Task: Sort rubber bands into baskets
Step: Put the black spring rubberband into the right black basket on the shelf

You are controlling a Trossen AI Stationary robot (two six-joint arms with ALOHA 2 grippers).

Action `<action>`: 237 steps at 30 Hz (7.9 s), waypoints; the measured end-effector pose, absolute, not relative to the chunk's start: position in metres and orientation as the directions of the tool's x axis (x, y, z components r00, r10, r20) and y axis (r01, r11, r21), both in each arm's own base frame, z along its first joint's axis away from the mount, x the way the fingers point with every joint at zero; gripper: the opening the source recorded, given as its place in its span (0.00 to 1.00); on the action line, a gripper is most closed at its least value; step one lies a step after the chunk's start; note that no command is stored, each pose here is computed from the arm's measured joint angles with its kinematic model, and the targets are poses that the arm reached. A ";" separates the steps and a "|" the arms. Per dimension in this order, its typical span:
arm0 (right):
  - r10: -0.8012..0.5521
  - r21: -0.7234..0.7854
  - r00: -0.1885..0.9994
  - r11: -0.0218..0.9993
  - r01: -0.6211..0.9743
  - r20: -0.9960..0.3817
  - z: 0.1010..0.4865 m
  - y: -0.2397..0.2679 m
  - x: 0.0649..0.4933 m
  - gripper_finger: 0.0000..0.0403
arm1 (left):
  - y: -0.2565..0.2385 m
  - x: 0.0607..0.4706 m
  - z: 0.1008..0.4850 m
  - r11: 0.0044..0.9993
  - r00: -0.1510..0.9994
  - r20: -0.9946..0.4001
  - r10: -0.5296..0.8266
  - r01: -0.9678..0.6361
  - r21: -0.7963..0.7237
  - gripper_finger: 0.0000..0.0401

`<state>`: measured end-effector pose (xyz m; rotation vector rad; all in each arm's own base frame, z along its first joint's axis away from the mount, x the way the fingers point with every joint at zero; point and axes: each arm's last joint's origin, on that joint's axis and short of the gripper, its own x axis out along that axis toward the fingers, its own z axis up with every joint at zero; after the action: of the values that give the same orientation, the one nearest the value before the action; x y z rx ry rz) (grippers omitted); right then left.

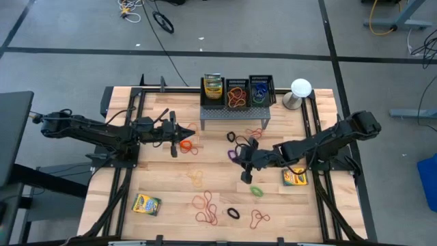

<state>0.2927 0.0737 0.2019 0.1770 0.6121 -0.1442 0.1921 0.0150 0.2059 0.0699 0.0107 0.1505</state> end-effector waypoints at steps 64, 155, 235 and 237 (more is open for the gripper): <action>0.031 0.086 0.325 0.984 0.155 -0.945 0.180 0.179 0.312 0.57 | 0.015 0.192 0.206 0.986 0.989 -0.005 0.150 -0.150 0.070 0.03; -0.188 0.007 0.309 0.844 0.536 -0.932 0.200 0.061 0.253 0.42 | 0.015 0.192 0.206 0.986 0.988 -0.005 0.153 -0.152 0.070 0.03; -0.346 -0.116 0.201 0.710 0.695 -0.916 0.351 -0.178 0.256 0.04 | 0.015 0.192 0.206 0.986 0.988 -0.005 0.153 -0.152 0.071 0.03; -0.338 -0.118 0.184 0.704 0.700 -0.923 0.345 -0.184 0.253 0.04 | 0.015 0.192 0.206 0.986 0.988 -0.004 0.153 -0.152 0.070 0.03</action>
<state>0.2529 -0.1837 0.3450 0.3682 1.1741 -0.7550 0.1920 0.0151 0.2059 0.0699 0.0098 0.1535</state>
